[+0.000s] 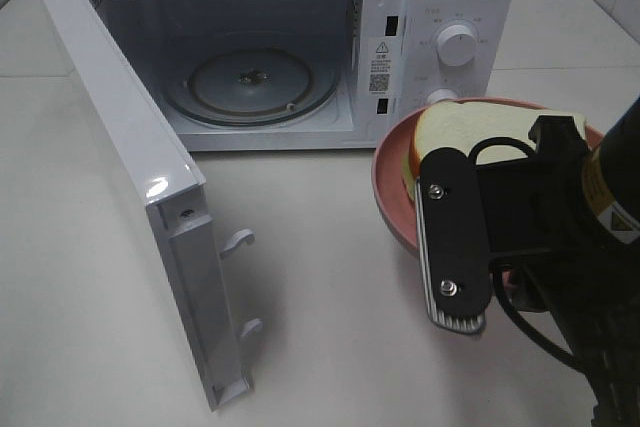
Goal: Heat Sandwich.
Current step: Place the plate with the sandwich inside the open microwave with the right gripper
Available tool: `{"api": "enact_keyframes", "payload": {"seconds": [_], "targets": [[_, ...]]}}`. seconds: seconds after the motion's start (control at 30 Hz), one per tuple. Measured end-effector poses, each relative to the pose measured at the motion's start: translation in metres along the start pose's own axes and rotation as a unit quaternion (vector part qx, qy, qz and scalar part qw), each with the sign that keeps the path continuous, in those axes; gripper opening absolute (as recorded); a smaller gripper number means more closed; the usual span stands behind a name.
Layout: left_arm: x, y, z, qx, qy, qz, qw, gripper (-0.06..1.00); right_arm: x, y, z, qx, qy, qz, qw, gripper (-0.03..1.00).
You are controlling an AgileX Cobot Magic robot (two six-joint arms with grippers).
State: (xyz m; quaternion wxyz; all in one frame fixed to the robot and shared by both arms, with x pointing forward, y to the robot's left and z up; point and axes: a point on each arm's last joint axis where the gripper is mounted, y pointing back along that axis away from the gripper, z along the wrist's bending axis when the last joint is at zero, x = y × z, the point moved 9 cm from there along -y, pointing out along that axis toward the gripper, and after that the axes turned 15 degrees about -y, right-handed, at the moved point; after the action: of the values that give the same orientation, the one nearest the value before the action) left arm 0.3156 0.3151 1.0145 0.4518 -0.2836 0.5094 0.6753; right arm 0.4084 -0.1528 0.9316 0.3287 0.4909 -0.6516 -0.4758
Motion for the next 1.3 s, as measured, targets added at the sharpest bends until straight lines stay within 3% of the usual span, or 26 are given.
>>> {"api": "enact_keyframes", "payload": {"seconds": [0.27, 0.53, 1.0, 1.3], "targets": [[0.0, 0.0, 0.0, 0.0, 0.0, 0.0, 1.0, 0.99, -0.003, 0.0, -0.001, 0.004, 0.082, -0.009, 0.997, 0.03], [0.0, 0.0, 0.0, 0.0, 0.0, 0.0, 1.0, 0.99, -0.009, 0.0, -0.002, 0.009, 0.107, -0.024, 0.994, 0.03], [0.0, 0.0, 0.0, 0.0, 0.0, 0.0, 1.0, 0.99, -0.009, -0.007, -0.012, -0.01, 0.203, -0.045, 0.978, 0.03], [0.0, 0.0, 0.0, 0.0, 0.0, 0.0, 1.0, 0.99, -0.018, -0.011, -0.025, -0.007, 0.241, -0.092, 0.966, 0.03]]}}
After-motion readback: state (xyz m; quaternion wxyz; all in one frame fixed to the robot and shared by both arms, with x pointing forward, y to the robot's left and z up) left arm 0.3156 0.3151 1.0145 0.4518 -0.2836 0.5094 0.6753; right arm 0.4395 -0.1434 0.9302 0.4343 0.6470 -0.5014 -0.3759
